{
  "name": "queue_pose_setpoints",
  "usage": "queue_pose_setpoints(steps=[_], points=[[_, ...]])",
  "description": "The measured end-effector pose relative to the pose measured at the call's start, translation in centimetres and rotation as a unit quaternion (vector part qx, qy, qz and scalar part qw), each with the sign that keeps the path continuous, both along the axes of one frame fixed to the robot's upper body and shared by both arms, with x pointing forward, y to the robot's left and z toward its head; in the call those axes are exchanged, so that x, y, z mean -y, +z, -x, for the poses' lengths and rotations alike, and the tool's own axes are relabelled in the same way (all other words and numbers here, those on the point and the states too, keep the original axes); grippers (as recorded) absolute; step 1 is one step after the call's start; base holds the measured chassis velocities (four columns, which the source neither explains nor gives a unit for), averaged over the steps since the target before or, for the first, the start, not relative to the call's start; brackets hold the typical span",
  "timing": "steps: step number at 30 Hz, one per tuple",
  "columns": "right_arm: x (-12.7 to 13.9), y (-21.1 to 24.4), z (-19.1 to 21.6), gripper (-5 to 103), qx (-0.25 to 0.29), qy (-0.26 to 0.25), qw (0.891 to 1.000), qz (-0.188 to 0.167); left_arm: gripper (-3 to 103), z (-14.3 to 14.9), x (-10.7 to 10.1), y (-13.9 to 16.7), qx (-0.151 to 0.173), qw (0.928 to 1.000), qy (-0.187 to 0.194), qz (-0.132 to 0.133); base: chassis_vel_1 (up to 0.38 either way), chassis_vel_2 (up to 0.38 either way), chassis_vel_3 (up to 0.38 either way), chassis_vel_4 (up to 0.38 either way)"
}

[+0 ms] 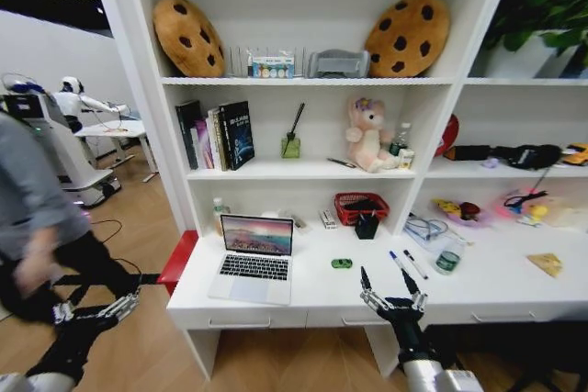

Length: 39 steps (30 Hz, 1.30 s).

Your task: Organize the objects on the table.

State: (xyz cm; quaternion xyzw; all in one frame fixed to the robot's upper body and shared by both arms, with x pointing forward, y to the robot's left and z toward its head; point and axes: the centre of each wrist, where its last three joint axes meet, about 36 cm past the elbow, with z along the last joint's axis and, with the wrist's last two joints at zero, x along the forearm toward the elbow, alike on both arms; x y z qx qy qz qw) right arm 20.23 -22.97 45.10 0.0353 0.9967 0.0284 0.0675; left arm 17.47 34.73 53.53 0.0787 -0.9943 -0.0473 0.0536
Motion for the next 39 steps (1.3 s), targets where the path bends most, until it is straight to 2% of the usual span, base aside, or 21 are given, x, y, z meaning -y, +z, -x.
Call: queue_pose_setpoints(steps=[3,6,7,10,12,14,15,19,21,24,26,28,29,31,33,34,35,36,37,38,39], points=[[0.1,0.0,0.0,100,0.002,0.001,1.000,0.004,97,-0.1,-0.1,0.1,0.002,0.9999,-0.002,-0.011,-0.243,0.228,0.247,-0.207],[0.3,0.1,0.1,100,-0.003,0.005,1.000,0.015,100,-0.6,-0.4,0.6,0.016,0.9987,-0.020,-0.044,-0.149,0.160,0.070,-0.089],[0.3,0.1,0.1,100,-0.003,0.005,1.000,0.015,100,-0.6,-0.4,0.6,0.016,0.9987,-0.020,-0.044,-0.059,0.123,0.075,-0.010],[0.5,0.0,0.1,100,-0.008,0.008,1.000,0.021,100,-1.1,-0.7,1.2,0.027,0.9964,-0.046,-0.066,0.001,0.022,0.009,0.034],[0.8,-0.3,0.0,100,-0.014,0.013,0.999,0.029,100,-1.9,-1.2,1.8,0.032,0.9906,-0.098,-0.090,0.051,-0.079,-0.037,0.035],[0.9,-0.5,-0.1,100,-0.015,0.015,0.999,0.032,101,-2.1,-1.5,1.8,0.030,0.9885,-0.112,-0.097,0.072,-0.099,-0.065,0.053],[1.2,-0.7,-0.2,100,-0.016,0.016,0.999,0.036,96,-2.6,-2.1,1.5,0.026,0.9855,-0.130,-0.106,0.058,-0.113,-0.058,0.047],[1.6,-1.1,-0.6,100,-0.019,0.016,0.999,0.039,81,-3.6,-3.2,0.9,0.014,0.9824,-0.141,-0.123,0.028,-0.044,-0.037,0.029],[1.7,-1.3,-0.6,100,-0.019,0.015,0.999,0.039,81,-3.9,-3.6,0.8,0.013,0.9809,-0.145,-0.129,0.000,0.000,0.000,0.000],[1.8,-1.5,-0.8,100,-0.020,0.014,0.999,0.038,70,-4.4,-4.1,0.7,0.015,0.9790,-0.150,-0.138,0.000,0.000,0.000,0.000],[1.9,-1.5,-0.8,100,-0.020,0.014,0.999,0.038,70,-4.5,-4.1,0.7,0.015,0.9788,-0.150,-0.139,0.000,0.000,0.000,0.000],[2.0,-1.8,-0.9,96,-0.021,0.010,0.999,0.038,47,-5.2,-4.9,0.7,0.020,0.9773,-0.146,-0.152,0.000,0.000,0.000,0.000],[2.0,-1.8,-0.9,96,-0.021,0.010,0.999,0.038,47,-5.2,-4.9,0.7,0.020,0.9773,-0.146,-0.152,0.000,0.000,0.000,0.000],[2.2,-2.0,-0.7,89,-0.026,0.009,0.999,0.041,36,-6.4,-6.4,0.7,0.019,0.9744,-0.149,-0.167,0.000,0.000,0.000,0.000],[2.3,-2.0,-0.7,93,-0.028,0.010,0.999,0.044,36,-7.1,-6.9,0.8,0.020,0.9720,-0.161,-0.170,0.000,0.000,0.000,0.000],[2.5,-2.1,-0.6,95,-0.031,0.013,0.998,0.049,25,-8.7,-7.6,1.4,0.020,0.9643,-0.196,-0.177,0.000,0.000,0.000,0.000],[2.7,-2.1,-0.7,97,-0.031,0.014,0.998,0.052,25,-10.2,-8.0,2.0,0.020,0.9551,-0.229,-0.186,0.000,0.000,0.000,0.000],[2.8,-2.1,-0.7,99,-0.032,0.014,0.998,0.054,19,-12.5,-9.0,3.0,0.023,0.9397,-0.274,-0.203,0.000,0.000,0.000,0.000],[2.8,-2.1,-0.7,99,-0.032,0.014,0.998,0.054,19,-12.5,-9.0,3.0,0.023,0.9397,-0.274,-0.203,0.000,0.000,0.000,0.000],[2.8,-2.0,-0.7,100,-0.032,0.014,0.998,0.055,15,-14.3,-10.1,3.9,0.026,0.9260,-0.306,-0.220,0.000,0.000,0.000,0.000],[2.9,-1.9,-0.5,100,-0.032,0.014,0.998,0.056,9,-16.3,-11.5,5.0,0.027,0.9051,-0.348,-0.242,0.000,0.000,0.000,0.000]])
